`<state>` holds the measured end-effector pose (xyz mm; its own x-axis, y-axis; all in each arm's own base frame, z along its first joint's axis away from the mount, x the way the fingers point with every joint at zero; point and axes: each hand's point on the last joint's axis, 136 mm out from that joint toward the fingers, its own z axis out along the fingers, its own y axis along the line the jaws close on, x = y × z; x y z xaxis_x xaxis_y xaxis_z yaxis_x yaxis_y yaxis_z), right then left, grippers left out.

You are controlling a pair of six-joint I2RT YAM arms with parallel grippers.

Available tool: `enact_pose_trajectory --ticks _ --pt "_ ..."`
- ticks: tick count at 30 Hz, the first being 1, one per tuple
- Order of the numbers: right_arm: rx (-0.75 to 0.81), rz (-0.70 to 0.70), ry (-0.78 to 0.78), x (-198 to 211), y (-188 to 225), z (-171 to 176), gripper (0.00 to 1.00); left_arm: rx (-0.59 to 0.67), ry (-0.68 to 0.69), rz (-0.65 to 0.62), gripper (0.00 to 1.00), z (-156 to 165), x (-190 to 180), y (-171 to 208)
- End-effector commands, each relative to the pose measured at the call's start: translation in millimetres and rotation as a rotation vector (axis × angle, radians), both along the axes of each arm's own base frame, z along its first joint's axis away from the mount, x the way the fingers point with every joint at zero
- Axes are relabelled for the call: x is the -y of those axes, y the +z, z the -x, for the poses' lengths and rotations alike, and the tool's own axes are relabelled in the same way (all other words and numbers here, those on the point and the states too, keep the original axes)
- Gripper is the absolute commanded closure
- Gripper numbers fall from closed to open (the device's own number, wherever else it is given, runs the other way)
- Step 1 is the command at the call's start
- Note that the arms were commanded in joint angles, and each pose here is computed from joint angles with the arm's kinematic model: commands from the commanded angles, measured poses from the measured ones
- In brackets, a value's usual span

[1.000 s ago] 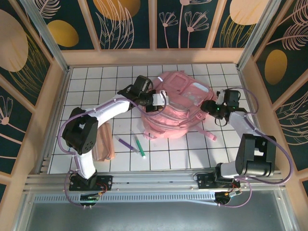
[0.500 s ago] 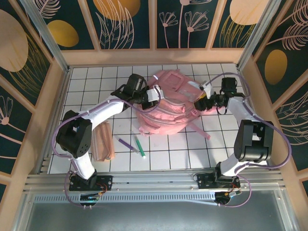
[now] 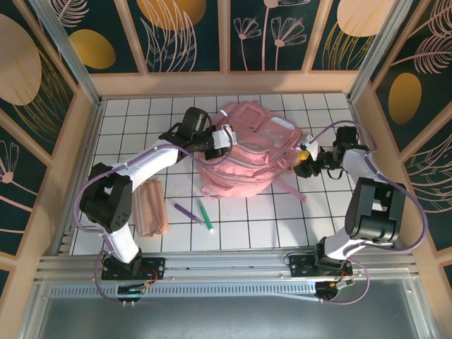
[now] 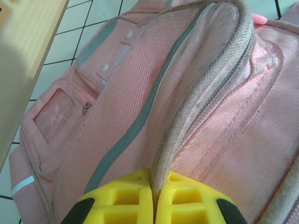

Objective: Pack the student bag

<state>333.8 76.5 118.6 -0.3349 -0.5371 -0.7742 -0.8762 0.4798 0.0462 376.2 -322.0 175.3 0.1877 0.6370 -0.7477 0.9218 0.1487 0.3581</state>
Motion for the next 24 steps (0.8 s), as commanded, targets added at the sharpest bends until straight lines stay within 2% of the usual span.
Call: enact_pose_trajectory --ticks 1,6,11,18,24 --pt "0.067 0.017 0.055 -8 1 -7 0.44 0.108 -0.107 0.099 1.0 16 3 51" --pt "0.124 0.035 0.054 -7 3 -26 0.52 0.105 -0.143 0.093 1.0 18 6 50" --pt "0.118 0.071 0.071 -7 -16 -34 0.58 0.09 -0.142 0.094 1.0 16 8 48" --pt "0.174 0.074 0.116 -16 -24 -39 0.57 0.079 -0.175 0.101 1.0 22 10 47" --pt "0.131 0.088 0.162 -18 -39 -34 0.56 0.07 -0.189 0.103 1.0 25 10 44"
